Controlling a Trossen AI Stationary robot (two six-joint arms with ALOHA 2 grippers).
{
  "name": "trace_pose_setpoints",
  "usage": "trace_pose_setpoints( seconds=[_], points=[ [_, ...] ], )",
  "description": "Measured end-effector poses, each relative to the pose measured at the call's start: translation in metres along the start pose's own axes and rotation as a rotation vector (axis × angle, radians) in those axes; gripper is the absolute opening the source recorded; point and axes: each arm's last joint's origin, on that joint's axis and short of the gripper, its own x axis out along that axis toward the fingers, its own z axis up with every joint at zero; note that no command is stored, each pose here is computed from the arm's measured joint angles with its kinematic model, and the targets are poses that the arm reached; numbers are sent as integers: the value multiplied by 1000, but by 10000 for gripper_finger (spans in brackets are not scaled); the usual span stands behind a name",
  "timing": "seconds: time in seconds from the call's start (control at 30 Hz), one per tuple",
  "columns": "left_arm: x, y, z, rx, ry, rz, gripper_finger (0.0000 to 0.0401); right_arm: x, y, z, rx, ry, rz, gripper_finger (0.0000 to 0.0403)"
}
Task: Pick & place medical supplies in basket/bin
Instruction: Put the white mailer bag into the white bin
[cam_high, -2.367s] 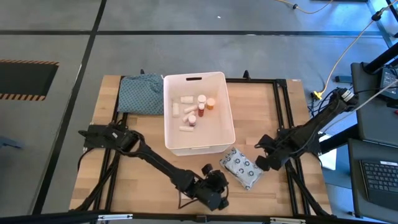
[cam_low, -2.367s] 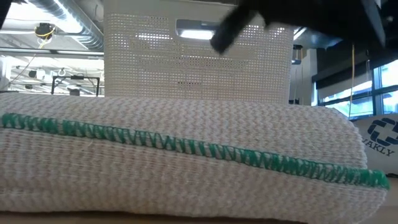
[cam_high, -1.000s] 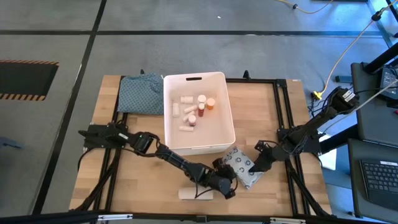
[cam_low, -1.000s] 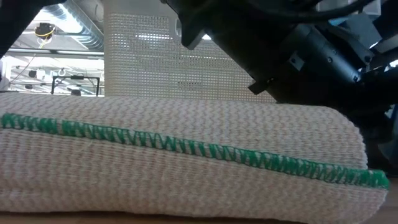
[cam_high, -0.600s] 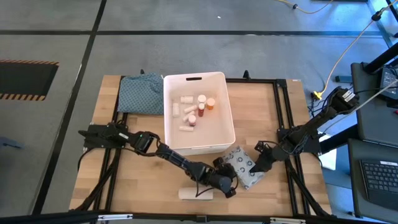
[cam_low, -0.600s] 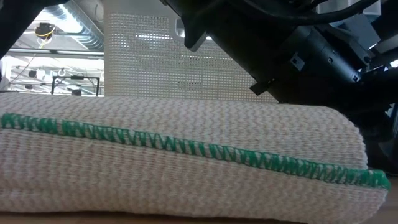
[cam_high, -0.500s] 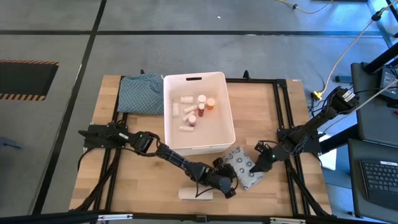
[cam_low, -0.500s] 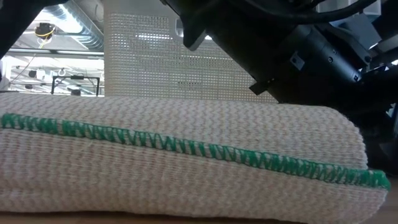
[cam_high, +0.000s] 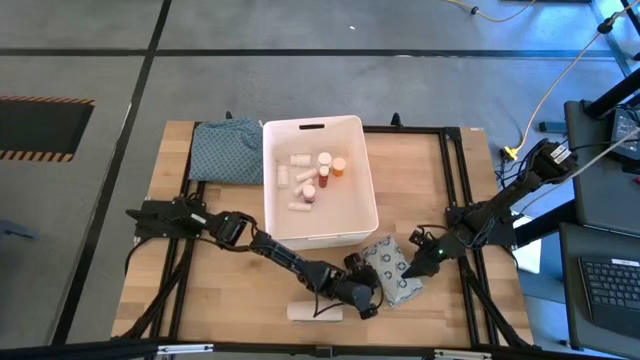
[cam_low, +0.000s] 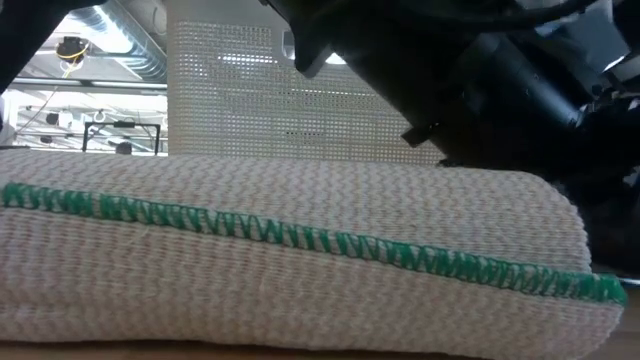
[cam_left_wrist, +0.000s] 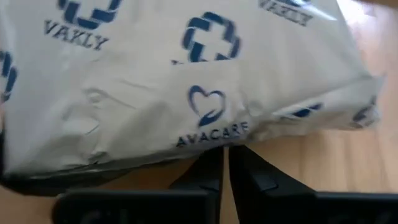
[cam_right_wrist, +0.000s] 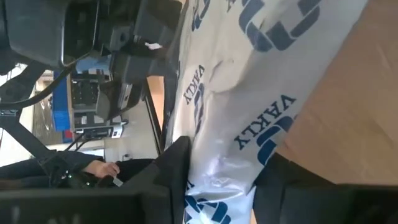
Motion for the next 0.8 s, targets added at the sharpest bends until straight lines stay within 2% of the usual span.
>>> trace_pose_setpoints(
  seconds=[0.2, 0.33, 0.57, 0.63, 0.7, 0.8],
  points=[
    [-13, -17, 4, 36, 19, -42, 69, 3, 14, 2, -55, -7, 45, 129],
    [-23, -20, 6, 61, 64, 34, 96, 6, 32, 3, -112, -11, 60, 129],
    [-66, -31, 36, 212, 31, 140, 109, 9, 62, 4, -158, 125, -153, 124],
    [-81, -29, 51, 212, 1, 177, 109, 7, 74, 5, -186, 144, -223, 124],
    [-92, -26, 61, 214, -15, 209, 109, 3, 94, 8, -207, 150, -242, 124],
    [-109, -27, 70, 234, -24, 221, 109, -6, 114, 10, -219, 168, -318, 124]
  ],
)
